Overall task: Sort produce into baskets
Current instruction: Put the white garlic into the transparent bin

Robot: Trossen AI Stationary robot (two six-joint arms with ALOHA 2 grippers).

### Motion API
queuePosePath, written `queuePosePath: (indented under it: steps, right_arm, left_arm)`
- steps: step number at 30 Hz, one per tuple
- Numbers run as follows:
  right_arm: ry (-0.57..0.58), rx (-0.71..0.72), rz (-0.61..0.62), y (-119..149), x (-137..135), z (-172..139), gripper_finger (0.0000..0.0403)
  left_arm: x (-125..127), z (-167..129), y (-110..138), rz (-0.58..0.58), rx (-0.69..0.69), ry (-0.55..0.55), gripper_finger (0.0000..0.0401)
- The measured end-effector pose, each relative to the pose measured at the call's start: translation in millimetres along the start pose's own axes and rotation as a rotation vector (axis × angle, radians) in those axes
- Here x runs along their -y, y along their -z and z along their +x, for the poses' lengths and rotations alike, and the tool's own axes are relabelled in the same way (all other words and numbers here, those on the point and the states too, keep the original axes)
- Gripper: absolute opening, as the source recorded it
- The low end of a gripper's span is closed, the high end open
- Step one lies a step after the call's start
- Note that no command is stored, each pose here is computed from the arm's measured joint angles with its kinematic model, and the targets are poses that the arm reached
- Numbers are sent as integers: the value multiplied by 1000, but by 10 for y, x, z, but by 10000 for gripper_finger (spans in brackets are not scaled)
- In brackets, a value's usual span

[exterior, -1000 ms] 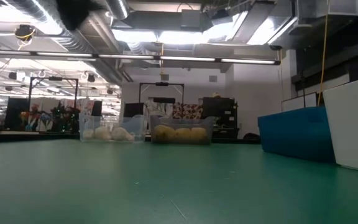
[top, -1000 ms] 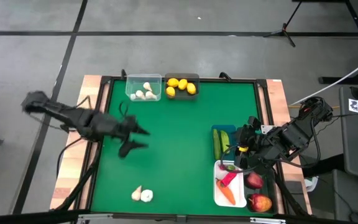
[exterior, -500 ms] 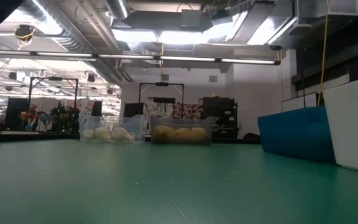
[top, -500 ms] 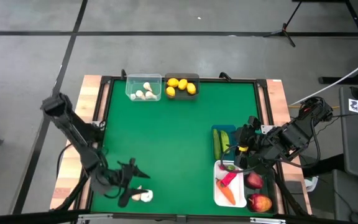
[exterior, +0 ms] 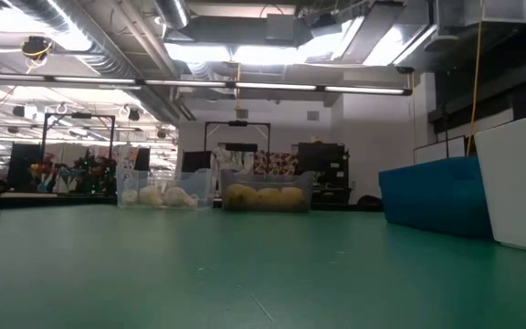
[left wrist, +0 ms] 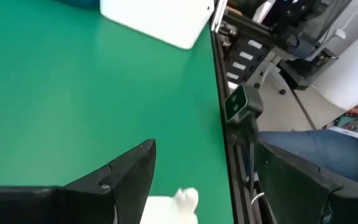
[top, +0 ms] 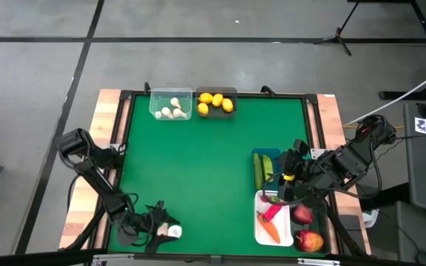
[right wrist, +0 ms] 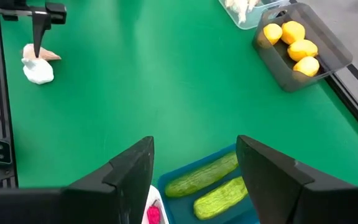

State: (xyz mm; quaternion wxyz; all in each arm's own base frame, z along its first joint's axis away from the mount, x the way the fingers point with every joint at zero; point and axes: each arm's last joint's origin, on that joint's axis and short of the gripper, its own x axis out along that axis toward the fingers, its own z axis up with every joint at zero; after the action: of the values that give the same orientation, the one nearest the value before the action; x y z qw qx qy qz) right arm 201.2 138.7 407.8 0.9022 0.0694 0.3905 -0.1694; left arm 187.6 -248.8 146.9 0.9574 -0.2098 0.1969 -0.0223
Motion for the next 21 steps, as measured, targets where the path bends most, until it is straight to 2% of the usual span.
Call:
queuePosePath:
  steps: [6, 15, 18, 21]
  right_arm:
    - [1, 0, -1, 0, -1, 1, 230]
    - [2, -2, -3, 2, 2, 1, 230]
    - [3, -3, -3, 3, 2, 1, 230]
    - [3, -3, -10, 3, 2, 1, 230]
  left_arm:
    - [-63, 86, 163, 2, -30, -37, 265]
    - [-110, 138, 269, 18, -50, -62, 262]
    - [-110, 138, 269, 24, -50, -62, 239]
    - [-108, 137, 271, 30, -55, -58, 194]
